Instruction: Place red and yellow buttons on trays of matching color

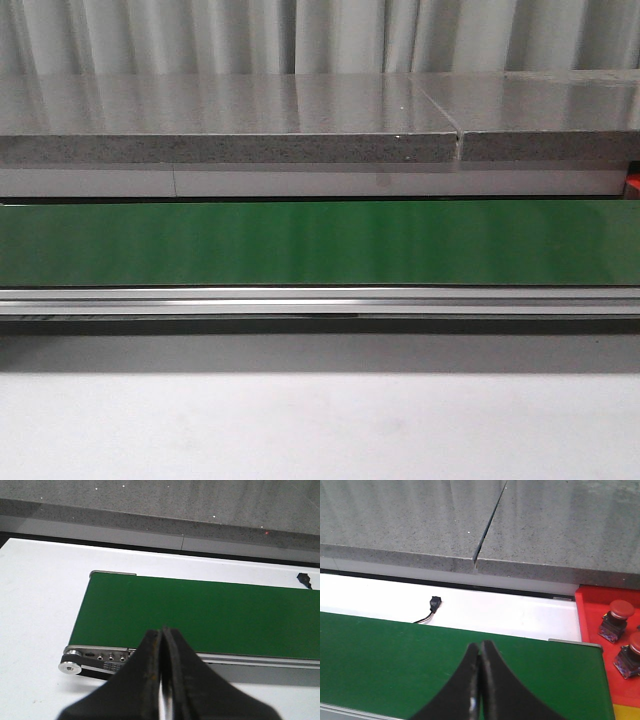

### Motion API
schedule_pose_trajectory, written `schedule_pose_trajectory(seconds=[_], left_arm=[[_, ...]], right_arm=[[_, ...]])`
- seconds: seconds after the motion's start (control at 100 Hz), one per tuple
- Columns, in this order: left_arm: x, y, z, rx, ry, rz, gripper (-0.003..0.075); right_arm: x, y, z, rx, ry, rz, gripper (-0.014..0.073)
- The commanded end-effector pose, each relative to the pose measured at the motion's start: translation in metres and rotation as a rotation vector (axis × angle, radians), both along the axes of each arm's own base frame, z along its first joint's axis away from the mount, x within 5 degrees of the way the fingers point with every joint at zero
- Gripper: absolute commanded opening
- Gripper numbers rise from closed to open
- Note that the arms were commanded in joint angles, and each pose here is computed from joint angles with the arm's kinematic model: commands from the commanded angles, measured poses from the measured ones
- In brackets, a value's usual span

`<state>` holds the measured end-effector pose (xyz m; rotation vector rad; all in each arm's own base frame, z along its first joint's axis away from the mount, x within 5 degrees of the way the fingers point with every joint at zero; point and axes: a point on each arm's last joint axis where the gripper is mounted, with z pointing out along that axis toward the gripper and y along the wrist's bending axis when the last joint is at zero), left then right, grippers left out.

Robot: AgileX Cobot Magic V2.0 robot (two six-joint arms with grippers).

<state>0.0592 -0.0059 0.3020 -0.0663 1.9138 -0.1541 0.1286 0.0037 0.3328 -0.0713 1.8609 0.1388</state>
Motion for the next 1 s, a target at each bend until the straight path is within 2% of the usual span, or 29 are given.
schedule_pose_trajectory(seconds=[0.0,0.36,0.64,0.8,0.99], left_arm=[[0.002,-0.001,0.013,-0.015,-0.083,-0.006,-0.0019],[0.002,-0.001,0.013,-0.015,-0.083,-0.006,-0.0019],[0.002,-0.001,0.013,-0.015,-0.083,-0.006,-0.0019],[0.002,-0.001,0.013,-0.015,-0.083,-0.006,-0.0019],[0.002,-0.001,0.013,-0.015,-0.083,-0.006,-0.0019]], right_arm=[[0.0,-0.001,0.011,-0.003,-0.076,-0.027,-0.0066],[-0.019,0.004,0.006,-0.043,-0.197,-0.03,-0.0066],[-0.038,-0.002,-0.023,-0.033,-0.242,-0.115,-0.0066],[-0.049,-0.002,-0.04,-0.03,-0.316,-0.112,-0.0066],[-0.057,-0.002,-0.066,-0.029,-0.332,-0.107,-0.0066]])
